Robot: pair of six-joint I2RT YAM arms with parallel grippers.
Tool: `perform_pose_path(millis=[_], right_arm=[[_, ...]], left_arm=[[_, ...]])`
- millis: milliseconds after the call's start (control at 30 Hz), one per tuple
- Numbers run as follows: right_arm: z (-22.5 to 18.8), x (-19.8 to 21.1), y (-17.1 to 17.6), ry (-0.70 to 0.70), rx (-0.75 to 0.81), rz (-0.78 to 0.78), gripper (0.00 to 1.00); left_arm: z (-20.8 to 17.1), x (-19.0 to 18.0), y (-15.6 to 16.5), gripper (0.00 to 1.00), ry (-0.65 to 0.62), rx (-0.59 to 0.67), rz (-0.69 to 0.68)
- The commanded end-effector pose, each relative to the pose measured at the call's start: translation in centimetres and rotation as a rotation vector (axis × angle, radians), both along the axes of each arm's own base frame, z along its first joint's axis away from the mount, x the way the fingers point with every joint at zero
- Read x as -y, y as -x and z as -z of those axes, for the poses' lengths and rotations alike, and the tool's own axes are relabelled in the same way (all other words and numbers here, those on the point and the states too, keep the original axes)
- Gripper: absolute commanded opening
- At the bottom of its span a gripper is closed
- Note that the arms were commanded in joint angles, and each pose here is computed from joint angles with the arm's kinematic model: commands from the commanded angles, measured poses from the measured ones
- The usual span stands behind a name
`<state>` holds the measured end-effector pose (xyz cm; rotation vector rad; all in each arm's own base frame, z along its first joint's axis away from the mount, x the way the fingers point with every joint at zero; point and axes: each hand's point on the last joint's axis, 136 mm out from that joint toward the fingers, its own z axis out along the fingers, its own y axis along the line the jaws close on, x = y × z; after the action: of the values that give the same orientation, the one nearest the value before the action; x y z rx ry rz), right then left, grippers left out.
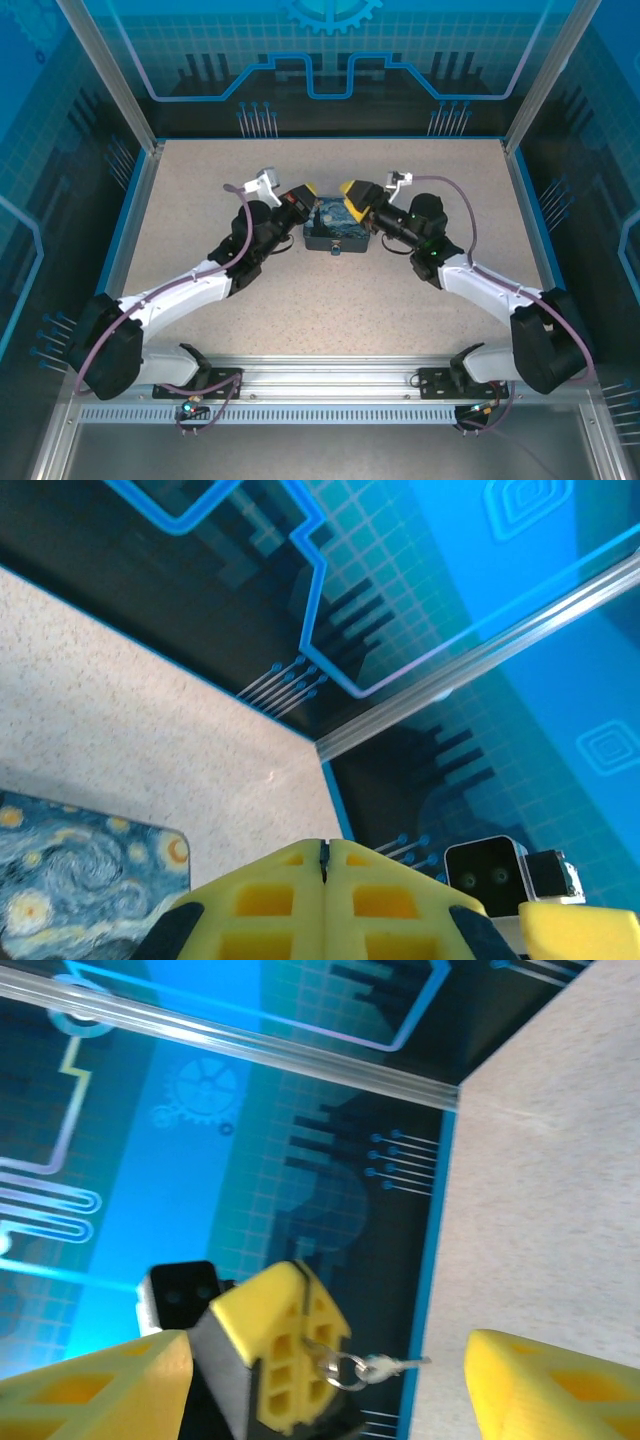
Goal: Unlock the padlock with the key
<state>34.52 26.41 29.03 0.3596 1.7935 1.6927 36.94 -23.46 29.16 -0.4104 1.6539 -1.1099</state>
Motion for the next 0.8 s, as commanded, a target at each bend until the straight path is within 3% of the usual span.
perform_pose_path(millis=[0, 300, 600, 767], right_arm=[[-3.9, -1.5, 0.2, -0.107, 0.084, -0.037, 0.70], [-2.8, -3.8, -0.7, -0.133, 0.061, -0.072, 0.65], [-1.9, -5.0, -0.8, -0.152, 0.061, -0.120, 0.49], [-2.0, -5.4, -0.6, -0.158, 0.076, -0.146, 0.47]], left_arm=[[-2.9, -1.2, 0.2, 0.00, 0.162, 0.093, -0.069], [-2.5, -0.7, -0.2, 0.00, 0.249, 0.083, -0.060], [-2.3, -0.3, -0.4, 0.00, 0.252, 0.083, -0.049], [-2.1, -0.3, -0.5, 0.00, 0.245, 0.079, -0.051]])
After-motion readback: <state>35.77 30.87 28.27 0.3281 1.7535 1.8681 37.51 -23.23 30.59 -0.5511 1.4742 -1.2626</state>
